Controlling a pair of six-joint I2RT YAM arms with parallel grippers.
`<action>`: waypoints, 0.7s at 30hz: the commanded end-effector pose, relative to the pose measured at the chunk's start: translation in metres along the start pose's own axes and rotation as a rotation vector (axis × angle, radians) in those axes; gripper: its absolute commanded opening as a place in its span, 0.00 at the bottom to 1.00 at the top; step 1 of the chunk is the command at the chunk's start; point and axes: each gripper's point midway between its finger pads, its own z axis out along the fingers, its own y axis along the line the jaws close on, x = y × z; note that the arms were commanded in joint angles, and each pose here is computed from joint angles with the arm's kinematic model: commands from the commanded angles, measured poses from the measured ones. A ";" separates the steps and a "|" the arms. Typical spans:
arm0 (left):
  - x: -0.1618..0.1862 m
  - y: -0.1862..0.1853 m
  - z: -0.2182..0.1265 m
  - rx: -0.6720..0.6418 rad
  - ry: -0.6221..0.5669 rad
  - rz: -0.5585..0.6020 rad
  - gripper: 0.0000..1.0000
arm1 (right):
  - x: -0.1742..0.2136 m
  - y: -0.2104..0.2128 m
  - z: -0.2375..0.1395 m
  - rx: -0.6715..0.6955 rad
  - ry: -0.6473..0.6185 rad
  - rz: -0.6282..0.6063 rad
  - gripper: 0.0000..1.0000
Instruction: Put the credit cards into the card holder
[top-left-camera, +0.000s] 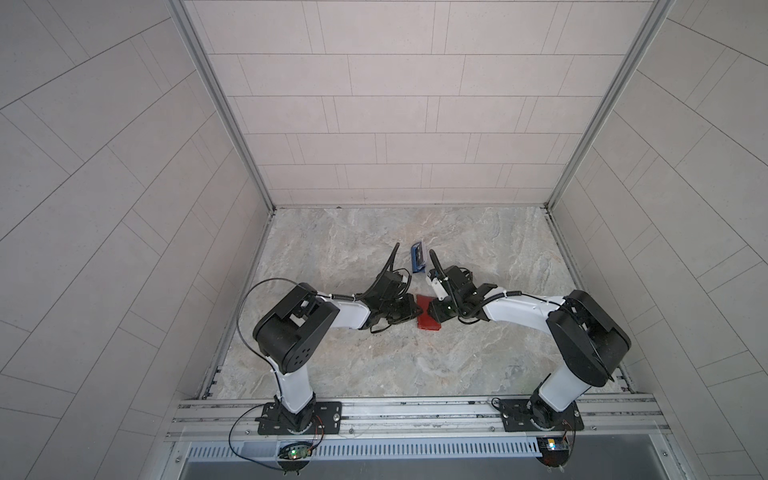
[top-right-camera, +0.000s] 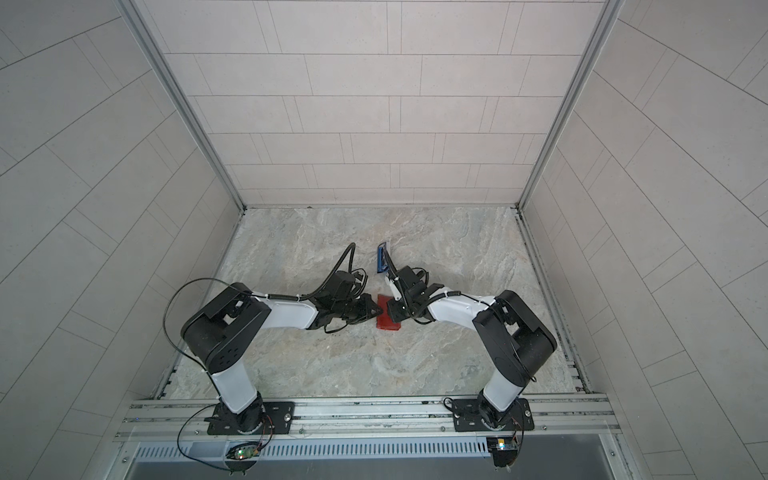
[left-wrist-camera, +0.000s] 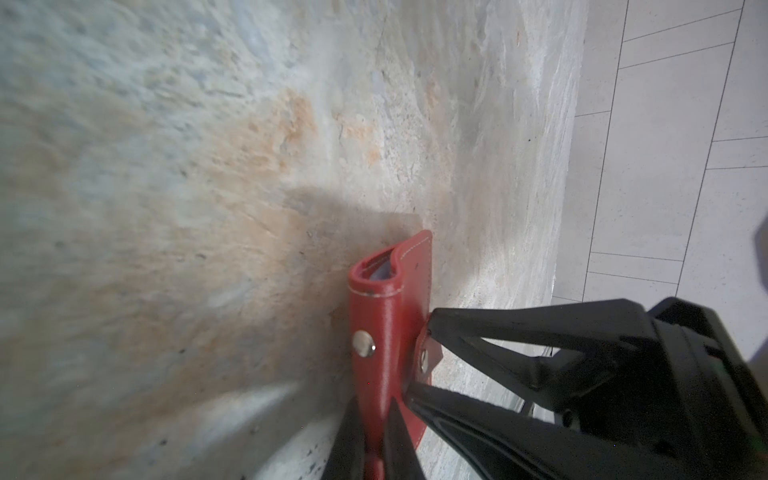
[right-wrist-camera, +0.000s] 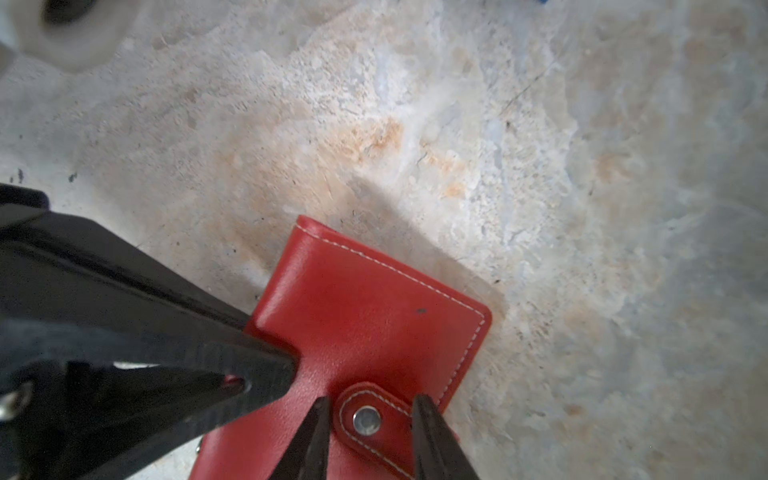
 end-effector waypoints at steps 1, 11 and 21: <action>0.000 -0.007 -0.006 0.008 -0.017 0.011 0.09 | 0.013 -0.012 0.007 0.085 0.056 -0.022 0.35; 0.001 -0.008 -0.006 0.002 -0.017 0.015 0.09 | 0.019 -0.033 0.005 0.272 0.079 -0.076 0.21; -0.001 0.005 -0.013 -0.082 -0.039 0.031 0.09 | 0.006 -0.038 -0.017 0.315 0.008 -0.066 0.00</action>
